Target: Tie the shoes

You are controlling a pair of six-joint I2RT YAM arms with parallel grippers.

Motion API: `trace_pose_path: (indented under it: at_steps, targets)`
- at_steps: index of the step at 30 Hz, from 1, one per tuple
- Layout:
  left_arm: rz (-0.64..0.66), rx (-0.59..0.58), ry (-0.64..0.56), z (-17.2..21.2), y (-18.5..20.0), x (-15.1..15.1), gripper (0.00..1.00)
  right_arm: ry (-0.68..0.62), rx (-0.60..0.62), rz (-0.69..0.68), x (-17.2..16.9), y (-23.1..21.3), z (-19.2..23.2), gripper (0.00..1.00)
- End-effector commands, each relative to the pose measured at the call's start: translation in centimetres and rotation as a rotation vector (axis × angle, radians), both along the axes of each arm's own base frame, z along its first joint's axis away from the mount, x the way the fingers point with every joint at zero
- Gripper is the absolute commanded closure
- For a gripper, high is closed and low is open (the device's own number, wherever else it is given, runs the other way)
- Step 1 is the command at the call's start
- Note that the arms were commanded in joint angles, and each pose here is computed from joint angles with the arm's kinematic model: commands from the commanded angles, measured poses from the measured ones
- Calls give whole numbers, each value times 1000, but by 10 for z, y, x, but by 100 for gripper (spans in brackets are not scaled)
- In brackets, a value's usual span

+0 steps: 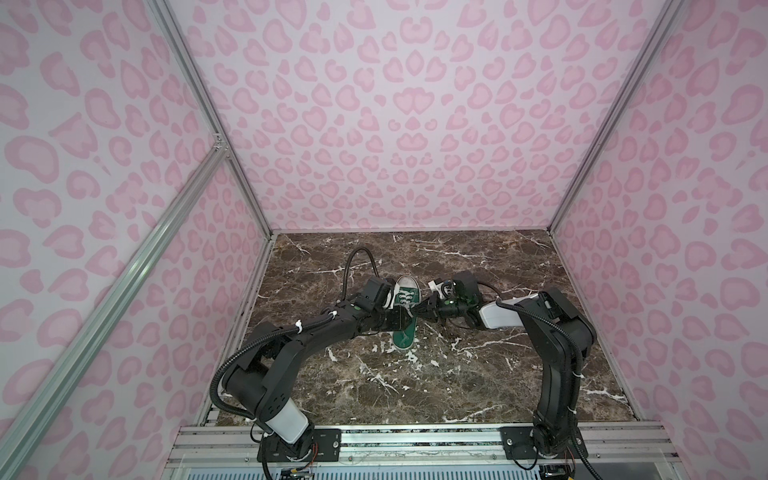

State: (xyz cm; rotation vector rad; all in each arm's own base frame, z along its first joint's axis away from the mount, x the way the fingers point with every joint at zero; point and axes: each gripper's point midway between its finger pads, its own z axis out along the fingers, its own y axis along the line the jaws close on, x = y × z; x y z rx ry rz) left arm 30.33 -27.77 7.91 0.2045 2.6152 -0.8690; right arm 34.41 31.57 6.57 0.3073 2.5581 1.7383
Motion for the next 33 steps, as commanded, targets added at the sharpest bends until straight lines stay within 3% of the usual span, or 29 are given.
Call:
trace_pose_path:
  at_steps: [1,12,33]
  targets:
    - [-3,-24,-18,4,-6,6,57,1,12,13,-3,2,-2,91]
    - [-8,-34,-18,2,-14,15,69,16,28,20,-5,3,-2,91]
    - [-12,-10,-1,-15,-14,16,69,50,107,11,-5,7,-1,91]
